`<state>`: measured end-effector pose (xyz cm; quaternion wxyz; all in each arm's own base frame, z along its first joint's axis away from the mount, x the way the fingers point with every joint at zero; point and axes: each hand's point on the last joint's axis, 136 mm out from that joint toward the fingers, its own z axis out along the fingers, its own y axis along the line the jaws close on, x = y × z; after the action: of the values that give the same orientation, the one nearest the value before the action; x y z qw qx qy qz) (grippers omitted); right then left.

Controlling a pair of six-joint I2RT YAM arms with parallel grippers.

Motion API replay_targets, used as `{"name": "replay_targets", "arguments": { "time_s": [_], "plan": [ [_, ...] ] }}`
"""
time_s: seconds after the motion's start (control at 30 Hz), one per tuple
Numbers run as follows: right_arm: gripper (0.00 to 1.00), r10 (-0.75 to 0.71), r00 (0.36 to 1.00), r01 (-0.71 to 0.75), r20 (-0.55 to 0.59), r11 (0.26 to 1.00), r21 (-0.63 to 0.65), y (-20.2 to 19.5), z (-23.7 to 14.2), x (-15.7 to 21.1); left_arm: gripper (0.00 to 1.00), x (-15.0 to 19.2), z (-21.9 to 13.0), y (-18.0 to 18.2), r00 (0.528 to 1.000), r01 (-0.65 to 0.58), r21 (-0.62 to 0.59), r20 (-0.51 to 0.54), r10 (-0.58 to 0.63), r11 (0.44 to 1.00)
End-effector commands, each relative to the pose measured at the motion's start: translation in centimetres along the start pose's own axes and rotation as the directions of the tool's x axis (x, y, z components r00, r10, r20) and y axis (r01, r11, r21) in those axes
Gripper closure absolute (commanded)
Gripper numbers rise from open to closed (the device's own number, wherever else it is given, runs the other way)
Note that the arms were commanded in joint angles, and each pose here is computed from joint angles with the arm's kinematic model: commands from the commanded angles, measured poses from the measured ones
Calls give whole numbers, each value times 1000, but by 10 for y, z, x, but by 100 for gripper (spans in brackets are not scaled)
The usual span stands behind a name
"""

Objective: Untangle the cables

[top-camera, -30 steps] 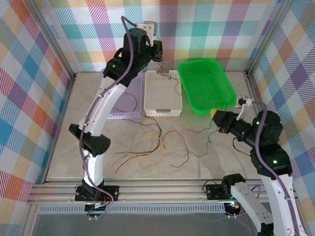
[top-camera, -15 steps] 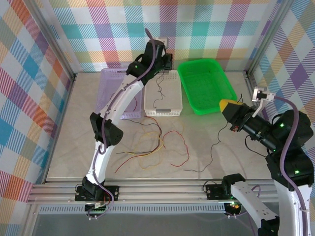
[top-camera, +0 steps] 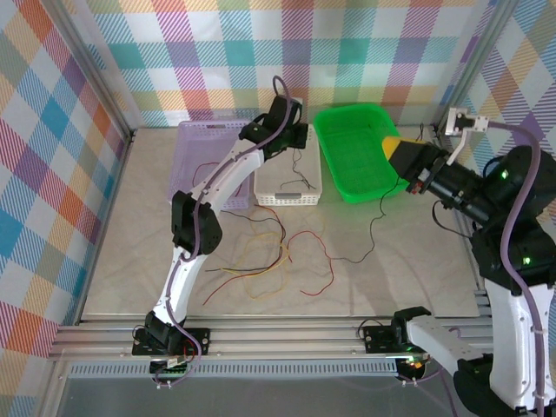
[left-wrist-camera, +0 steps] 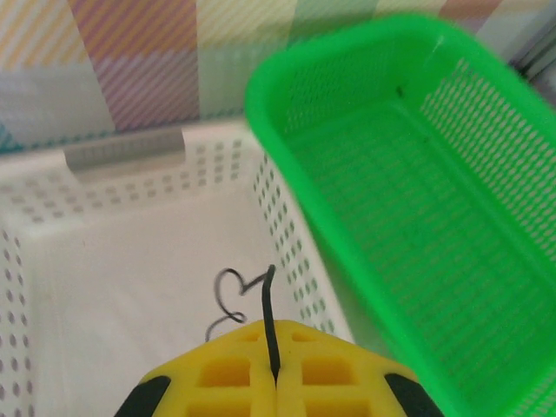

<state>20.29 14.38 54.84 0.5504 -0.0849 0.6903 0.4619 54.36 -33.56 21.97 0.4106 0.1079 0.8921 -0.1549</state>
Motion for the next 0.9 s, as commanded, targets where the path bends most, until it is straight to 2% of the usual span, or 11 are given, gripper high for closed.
{"name": "replay_targets", "arguments": {
  "time_s": [0.0,0.2,0.43,0.57,0.73,0.87],
  "plan": [
    [100,-65,998,66,17,997,-41,15,3,-19,92,-15,-28,-5,999,20,47,39,-22,999],
    [100,-51,999,50,-6,996,-75,12,30,-36,86,16,-34,2,1000,22,41,-8,-22,999],
    [100,-36,999,34,-32,997,-76,-4,64,-51,59,24,-68,2,1000,24,72,-3,-24,997],
    [100,-25,999,21,-48,995,-94,-11,82,-57,42,14,-101,0,999,22,90,30,-25,996],
    [100,-8,995,-2,-97,995,-96,-31,116,-53,29,6,-158,5,995,17,96,100,-27,995],
    [100,-10,988,-3,-152,996,-84,-52,150,-45,15,14,-204,17,988,15,81,150,-27,997]
  ]
}}
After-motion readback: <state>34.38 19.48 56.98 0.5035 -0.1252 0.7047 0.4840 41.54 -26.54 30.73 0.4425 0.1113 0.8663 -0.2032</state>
